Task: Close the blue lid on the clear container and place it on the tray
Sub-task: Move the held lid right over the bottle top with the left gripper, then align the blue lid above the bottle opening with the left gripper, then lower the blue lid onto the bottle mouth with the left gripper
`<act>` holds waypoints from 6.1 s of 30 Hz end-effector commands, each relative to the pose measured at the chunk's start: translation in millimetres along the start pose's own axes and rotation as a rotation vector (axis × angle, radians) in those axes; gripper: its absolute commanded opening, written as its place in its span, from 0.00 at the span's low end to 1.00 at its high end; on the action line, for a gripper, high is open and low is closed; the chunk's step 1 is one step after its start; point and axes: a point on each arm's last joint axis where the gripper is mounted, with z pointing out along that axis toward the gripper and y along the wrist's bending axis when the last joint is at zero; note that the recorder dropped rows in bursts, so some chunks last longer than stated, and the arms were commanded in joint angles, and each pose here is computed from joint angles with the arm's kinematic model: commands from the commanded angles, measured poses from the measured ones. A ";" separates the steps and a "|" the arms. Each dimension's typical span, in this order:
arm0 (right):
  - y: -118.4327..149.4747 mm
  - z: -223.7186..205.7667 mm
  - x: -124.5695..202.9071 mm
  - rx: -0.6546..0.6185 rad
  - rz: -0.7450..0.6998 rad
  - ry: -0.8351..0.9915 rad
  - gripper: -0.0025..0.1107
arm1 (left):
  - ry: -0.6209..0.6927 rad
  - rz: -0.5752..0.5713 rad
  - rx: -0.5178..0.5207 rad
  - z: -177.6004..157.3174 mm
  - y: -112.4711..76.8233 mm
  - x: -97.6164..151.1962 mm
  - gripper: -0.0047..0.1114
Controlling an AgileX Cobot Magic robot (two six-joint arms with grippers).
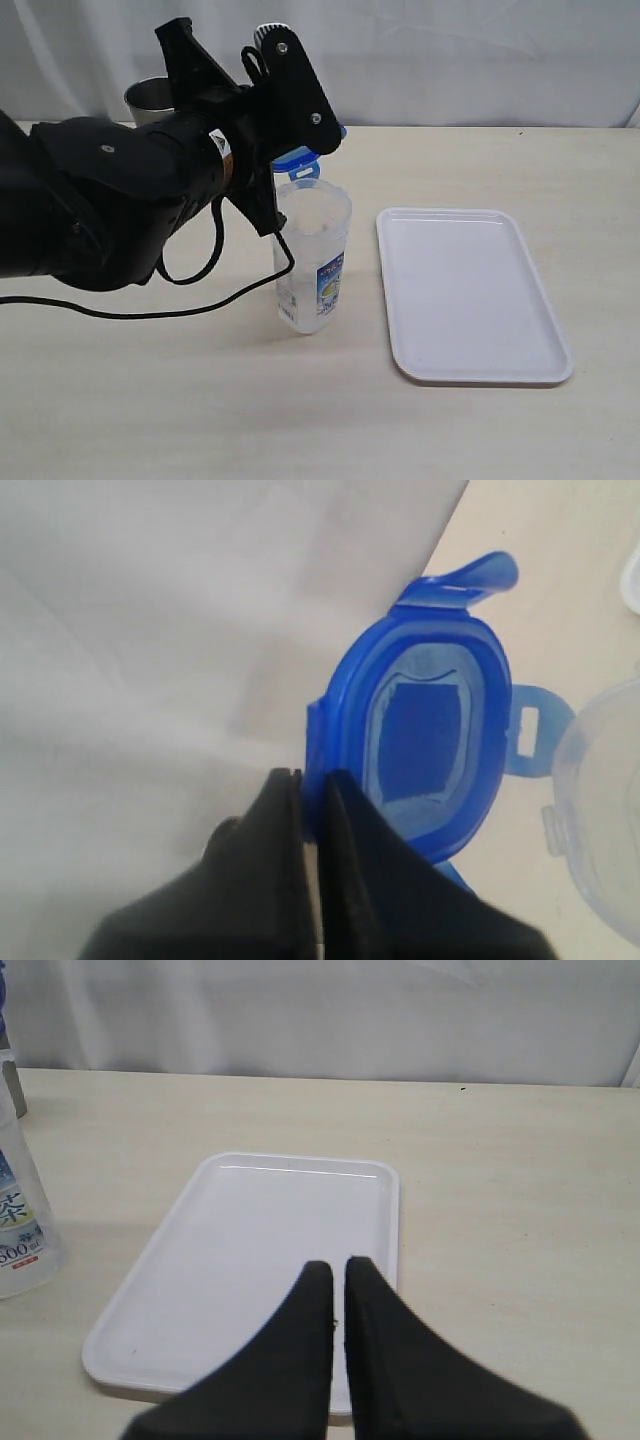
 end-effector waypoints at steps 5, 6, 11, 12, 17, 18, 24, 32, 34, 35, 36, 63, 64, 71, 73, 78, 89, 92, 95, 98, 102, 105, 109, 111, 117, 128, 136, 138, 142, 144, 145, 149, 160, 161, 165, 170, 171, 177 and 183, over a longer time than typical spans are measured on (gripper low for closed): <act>-0.2 0.0 0.7 0.004 0.003 0.000 0.06 | -0.054 0.009 0.039 -0.6 -4.1 -5.4 0.04; -0.2 0.0 0.7 0.004 0.003 0.000 0.06 | -0.053 0.009 0.038 -0.6 -3.9 -5.3 0.04; -0.2 0.0 0.7 0.004 0.003 0.000 0.06 | -0.076 0.034 0.035 -4.3 -7.1 -10.7 0.04; -0.2 0.0 0.7 0.004 0.003 0.000 0.06 | -0.083 0.038 0.037 -5.8 -8.8 -12.5 0.04; -0.2 0.0 0.7 0.004 0.003 0.000 0.06 | -0.094 0.045 0.042 -8.8 -11.9 -15.9 0.04; -0.2 0.0 0.7 0.004 0.003 0.000 0.06 | -0.087 0.045 0.031 -8.7 -10.8 -15.3 0.04; -0.2 0.0 0.7 0.004 0.003 0.000 0.06 | -0.079 0.071 0.018 -8.6 -9.7 -14.6 0.04; -0.2 0.0 0.7 0.004 0.003 0.000 0.06 | -0.077 0.093 0.064 -8.8 -20.0 -7.6 0.04; -0.2 0.0 0.7 0.004 0.003 0.000 0.06 | -0.063 0.101 0.062 -8.7 -22.1 -3.6 0.04; -0.2 0.0 0.7 0.004 0.003 0.000 0.06 | -0.060 0.101 0.058 -8.7 -21.6 -3.5 0.04; -0.2 0.0 0.7 0.004 0.003 0.000 0.06 | -0.060 0.101 0.058 -8.7 -21.6 -3.5 0.04; -0.2 0.0 0.7 0.004 0.003 0.000 0.06 | -0.092 0.113 0.016 -8.8 -7.8 -17.9 0.04; -0.2 0.0 0.7 0.004 0.003 0.000 0.06 | -0.095 0.113 0.020 -8.8 -8.1 -18.1 0.04; -0.2 0.0 0.7 0.004 0.003 0.000 0.06 | -0.099 0.110 0.023 -9.7 -9.2 -19.2 0.04; -0.2 0.0 0.7 0.004 0.003 0.000 0.06 | -0.098 0.118 0.008 -13.4 -11.6 -21.8 0.04; -0.2 0.0 0.7 0.004 0.003 0.000 0.06 | -0.103 0.137 -0.008 -19.1 -15.0 -26.6 0.04; -0.2 0.0 0.7 0.004 0.003 0.000 0.06 | -0.076 0.135 -0.047 -19.0 -11.4 -24.3 0.04; -0.2 0.0 0.7 0.004 0.003 0.000 0.06 | -0.076 0.135 -0.047 -19.0 -11.4 -24.3 0.04; -0.2 0.0 0.7 0.004 0.003 0.000 0.06 | -0.076 0.136 -0.041 -18.9 -12.6 -23.6 0.04; -0.2 0.0 0.7 0.004 0.003 0.000 0.06 | -0.068 0.144 -0.029 -18.7 -16.6 -19.4 0.04; -0.2 0.0 0.7 0.004 0.003 0.000 0.06 | -0.064 0.149 -0.019 -18.3 -19.2 -16.6 0.04; -0.2 0.0 0.7 0.004 0.003 0.000 0.06 | -0.079 0.138 0.003 -18.4 -21.2 -17.8 0.04; -0.2 0.0 0.7 0.004 0.003 0.000 0.06 | -0.089 0.130 0.020 -18.8 -23.5 -18.5 0.04; -0.2 0.0 0.7 0.004 0.003 0.000 0.06 | -0.088 0.132 0.021 -18.8 -23.9 -18.0 0.04; -0.2 0.0 0.7 0.004 0.003 0.000 0.06 | -0.066 0.141 0.035 -18.7 -30.4 -9.5 0.04; -0.2 0.0 0.7 0.004 0.003 0.000 0.06 | -0.061 0.136 0.038 -18.7 -32.1 -7.3 0.04; -0.2 0.0 0.7 0.004 0.003 0.000 0.06 | -0.061 0.136 0.038 -18.7 -32.1 -7.3 0.04; -0.2 0.0 0.7 0.004 0.003 0.000 0.06 | -0.061 0.136 0.038 -18.7 -32.1 -7.3 0.04; -0.2 0.0 0.7 0.004 0.003 0.000 0.06 | -0.060 0.136 0.036 -18.7 -31.9 -7.2 0.04; -0.2 0.0 0.7 0.004 0.003 0.000 0.06 | -0.059 0.136 0.035 -18.7 -31.8 -7.1 0.04; -0.2 0.0 0.7 0.004 0.003 0.000 0.06 | -0.059 0.136 0.035 -18.7 -31.8 -7.1 0.04; -0.2 0.0 0.7 0.004 0.003 0.000 0.06 | -0.055 0.141 0.029 -18.7 -31.2 -6.8 0.04; -0.2 0.0 0.7 0.004 0.003 0.000 0.06 | -0.095 0.128 0.014 -18.9 -21.1 -21.2 0.04; -0.2 0.0 0.7 0.004 0.003 0.000 0.06 | -0.098 0.125 0.011 -19.0 -19.9 -22.6 0.04; -0.2 0.0 0.7 0.004 0.003 0.000 0.06 | -0.099 0.129 0.013 -19.0 -20.4 -22.2 0.04; -0.2 0.0 0.7 0.004 0.003 0.000 0.06 | -0.092 0.138 0.011 -21.0 -23.9 -20.8 0.04; -0.2 0.0 0.7 0.004 0.003 0.000 0.06 | -0.091 0.149 0.011 -22.9 -27.1 -20.4 0.04; -0.2 0.0 0.7 0.004 0.003 0.000 0.06 | -0.095 0.163 0.024 -26.3 -33.7 -19.8 0.04; -0.2 0.0 0.7 0.004 0.003 0.000 0.06 | -0.110 0.169 0.030 -29.9 -37.1 -23.2 0.04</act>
